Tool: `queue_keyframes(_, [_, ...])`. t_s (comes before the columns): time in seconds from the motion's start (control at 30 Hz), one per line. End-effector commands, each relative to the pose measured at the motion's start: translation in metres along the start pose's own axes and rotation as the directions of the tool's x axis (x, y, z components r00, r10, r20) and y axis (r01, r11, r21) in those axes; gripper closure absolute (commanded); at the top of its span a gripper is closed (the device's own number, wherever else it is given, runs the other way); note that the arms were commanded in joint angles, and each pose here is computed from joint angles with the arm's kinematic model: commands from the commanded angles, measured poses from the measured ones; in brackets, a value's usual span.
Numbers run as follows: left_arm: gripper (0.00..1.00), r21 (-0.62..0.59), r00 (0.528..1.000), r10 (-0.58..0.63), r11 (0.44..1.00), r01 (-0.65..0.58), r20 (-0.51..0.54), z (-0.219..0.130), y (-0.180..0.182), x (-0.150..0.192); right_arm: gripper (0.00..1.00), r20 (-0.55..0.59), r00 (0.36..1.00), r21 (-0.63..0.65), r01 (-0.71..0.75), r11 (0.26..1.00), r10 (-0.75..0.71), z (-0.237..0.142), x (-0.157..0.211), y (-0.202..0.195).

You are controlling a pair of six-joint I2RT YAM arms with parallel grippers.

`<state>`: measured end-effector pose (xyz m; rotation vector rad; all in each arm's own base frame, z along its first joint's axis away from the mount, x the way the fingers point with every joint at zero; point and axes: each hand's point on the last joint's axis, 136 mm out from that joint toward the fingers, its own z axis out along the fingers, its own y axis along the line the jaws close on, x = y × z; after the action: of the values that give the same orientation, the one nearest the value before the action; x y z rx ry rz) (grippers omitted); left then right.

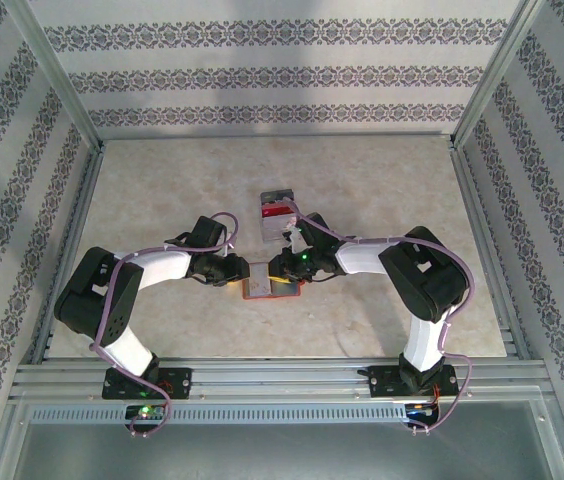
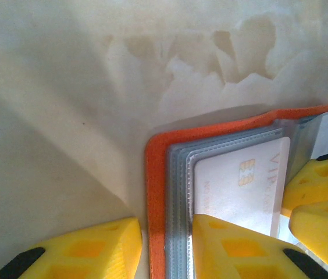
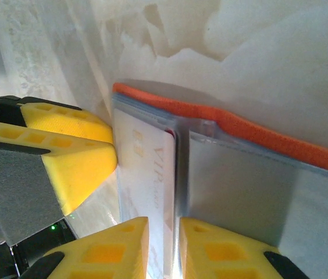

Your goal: Take the credit cards out of the card holder

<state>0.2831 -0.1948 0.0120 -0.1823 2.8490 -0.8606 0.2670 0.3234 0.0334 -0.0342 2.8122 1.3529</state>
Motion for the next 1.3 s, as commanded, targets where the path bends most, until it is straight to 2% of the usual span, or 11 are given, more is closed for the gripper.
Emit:
queue_keyframes(0.0, [0.66, -0.265, 0.997, -0.041, 0.964, 0.022, -0.069, 0.020, 0.068, 0.032, 0.78, -0.011, 1.000, 0.026, -0.012, 1.000, 0.012, 0.003, 0.005, -0.011])
queue_keyframes(0.67, [0.67, -0.269, 0.997, -0.042, 0.963, 0.021, -0.072, 0.021, 0.069, 0.032, 0.82, -0.031, 1.000, -0.024, 0.002, 1.000, -0.003, 0.008, 0.006, -0.005])
queue_keyframes(1.27, [0.67, -0.317, 0.993, -0.053, 0.948, 0.019, -0.101, 0.025, 0.084, 0.041, 0.96, -0.014, 1.000, -0.016, -0.010, 1.000, 0.010, 0.001, 0.008, -0.015])
